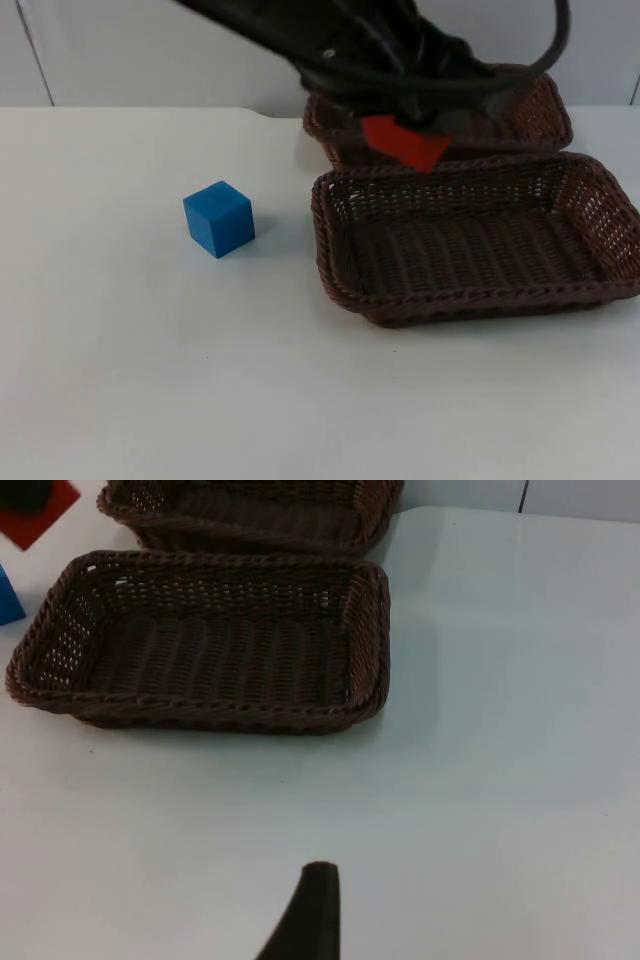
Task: Pick up one cube with the left hand and place it into the upper basket. Pick up one cube with the right hand and place it into the lower basket.
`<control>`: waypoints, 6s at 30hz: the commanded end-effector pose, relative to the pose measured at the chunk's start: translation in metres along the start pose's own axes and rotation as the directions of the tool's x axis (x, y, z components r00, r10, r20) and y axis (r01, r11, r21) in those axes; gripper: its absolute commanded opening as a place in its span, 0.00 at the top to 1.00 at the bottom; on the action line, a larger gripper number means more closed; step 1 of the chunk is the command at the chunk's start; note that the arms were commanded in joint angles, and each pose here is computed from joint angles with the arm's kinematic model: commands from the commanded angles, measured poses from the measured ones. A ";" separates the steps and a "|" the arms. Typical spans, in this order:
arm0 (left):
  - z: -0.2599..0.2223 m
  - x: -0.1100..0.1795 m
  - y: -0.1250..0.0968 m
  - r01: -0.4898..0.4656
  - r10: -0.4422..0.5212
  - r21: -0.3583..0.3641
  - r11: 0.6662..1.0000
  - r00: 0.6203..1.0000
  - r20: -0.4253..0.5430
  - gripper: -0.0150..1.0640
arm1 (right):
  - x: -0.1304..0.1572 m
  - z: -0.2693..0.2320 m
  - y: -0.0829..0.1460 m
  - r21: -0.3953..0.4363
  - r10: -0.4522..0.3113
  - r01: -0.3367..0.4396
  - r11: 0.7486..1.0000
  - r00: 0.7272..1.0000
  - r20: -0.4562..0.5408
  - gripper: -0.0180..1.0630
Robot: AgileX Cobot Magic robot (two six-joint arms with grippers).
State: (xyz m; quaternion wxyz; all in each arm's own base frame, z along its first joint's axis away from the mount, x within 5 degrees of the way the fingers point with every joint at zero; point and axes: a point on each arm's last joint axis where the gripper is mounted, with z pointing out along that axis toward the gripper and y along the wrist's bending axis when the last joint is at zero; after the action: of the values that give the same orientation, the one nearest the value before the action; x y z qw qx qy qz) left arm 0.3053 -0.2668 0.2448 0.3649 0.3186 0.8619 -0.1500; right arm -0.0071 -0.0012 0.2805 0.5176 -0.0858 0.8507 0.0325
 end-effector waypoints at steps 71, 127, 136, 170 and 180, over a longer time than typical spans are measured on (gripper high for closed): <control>0.213 -0.022 0.155 0.251 -0.245 -0.006 0.968 0.951 0.191 0.04 | 0.000 0.000 -0.002 0.032 0.024 -0.024 0.999 1.000 0.004 0.24; 0.030 -0.105 0.128 0.096 -0.097 -0.015 0.995 0.991 -0.088 0.01 | 0.000 0.000 -0.002 0.030 0.023 -0.023 0.999 1.000 0.004 0.24; -0.010 -0.103 0.120 0.083 -0.085 -0.032 0.996 0.994 -0.073 0.01 | 0.000 0.000 -0.002 0.030 0.023 -0.023 0.999 1.000 0.004 0.24; -0.151 0.072 0.063 0.217 -0.209 -0.130 0.967 0.975 0.075 0.01 | 0.000 0.000 -0.002 0.030 0.021 -0.021 0.999 1.000 0.004 0.24; -0.192 0.100 0.052 0.229 -0.213 -0.172 0.958 0.971 0.107 0.01 | 0.000 0.000 -0.002 0.030 0.021 -0.021 0.999 1.000 0.004 0.24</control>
State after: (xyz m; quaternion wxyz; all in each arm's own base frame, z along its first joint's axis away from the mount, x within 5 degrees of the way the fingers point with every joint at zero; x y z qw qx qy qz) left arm 0.1888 -0.0921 0.3037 0.4117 0.1867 0.8829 -0.1267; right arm -0.0068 -0.0026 0.2805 0.5176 -0.0692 0.8522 0.0333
